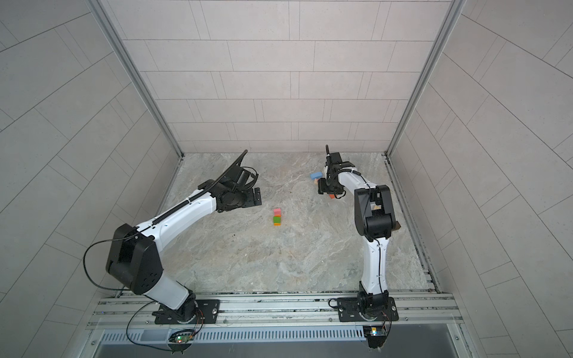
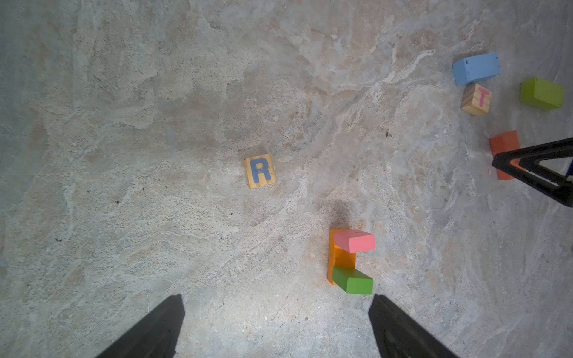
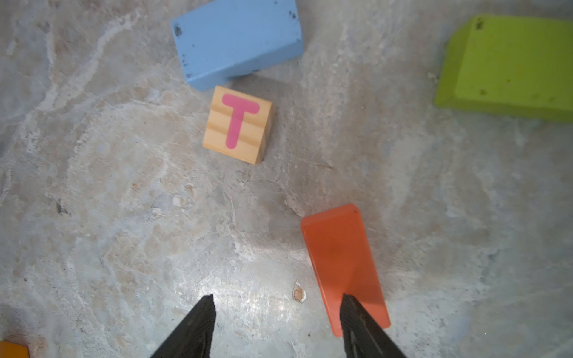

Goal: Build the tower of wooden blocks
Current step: 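Move the right gripper back to the pile over the red-orange block, then close the right gripper on the red-orange block and lift it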

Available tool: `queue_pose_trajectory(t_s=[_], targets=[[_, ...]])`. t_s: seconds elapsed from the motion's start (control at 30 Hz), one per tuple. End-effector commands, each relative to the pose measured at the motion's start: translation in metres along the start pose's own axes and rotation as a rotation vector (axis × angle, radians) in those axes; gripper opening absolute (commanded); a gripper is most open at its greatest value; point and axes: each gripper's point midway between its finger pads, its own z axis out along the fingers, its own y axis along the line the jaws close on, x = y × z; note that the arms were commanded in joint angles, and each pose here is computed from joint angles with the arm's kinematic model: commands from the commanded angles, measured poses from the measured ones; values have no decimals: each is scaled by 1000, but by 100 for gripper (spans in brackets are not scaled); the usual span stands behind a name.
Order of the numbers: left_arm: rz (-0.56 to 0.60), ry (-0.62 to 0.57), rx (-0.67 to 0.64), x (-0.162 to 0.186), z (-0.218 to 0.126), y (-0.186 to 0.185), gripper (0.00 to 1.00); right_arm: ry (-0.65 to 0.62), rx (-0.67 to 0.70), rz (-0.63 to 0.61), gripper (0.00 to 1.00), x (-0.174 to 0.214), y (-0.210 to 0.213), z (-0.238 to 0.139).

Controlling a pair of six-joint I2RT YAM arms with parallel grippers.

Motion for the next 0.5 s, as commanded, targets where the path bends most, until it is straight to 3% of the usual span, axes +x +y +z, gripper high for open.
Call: queue_pose_trajectory(t_s=[0.0,0.13,0.47], targets=[[-7,-25,2,-8,-5,-1,100,-57,19,-9,66,-18,-4,-29],[-1,-25,-2,-12,-2,-3,100,-41,34,0,66,-21,-13,-24],[0,-9,-9,-10,8,-4,100,27,78,6,52,-14,-25,-1]])
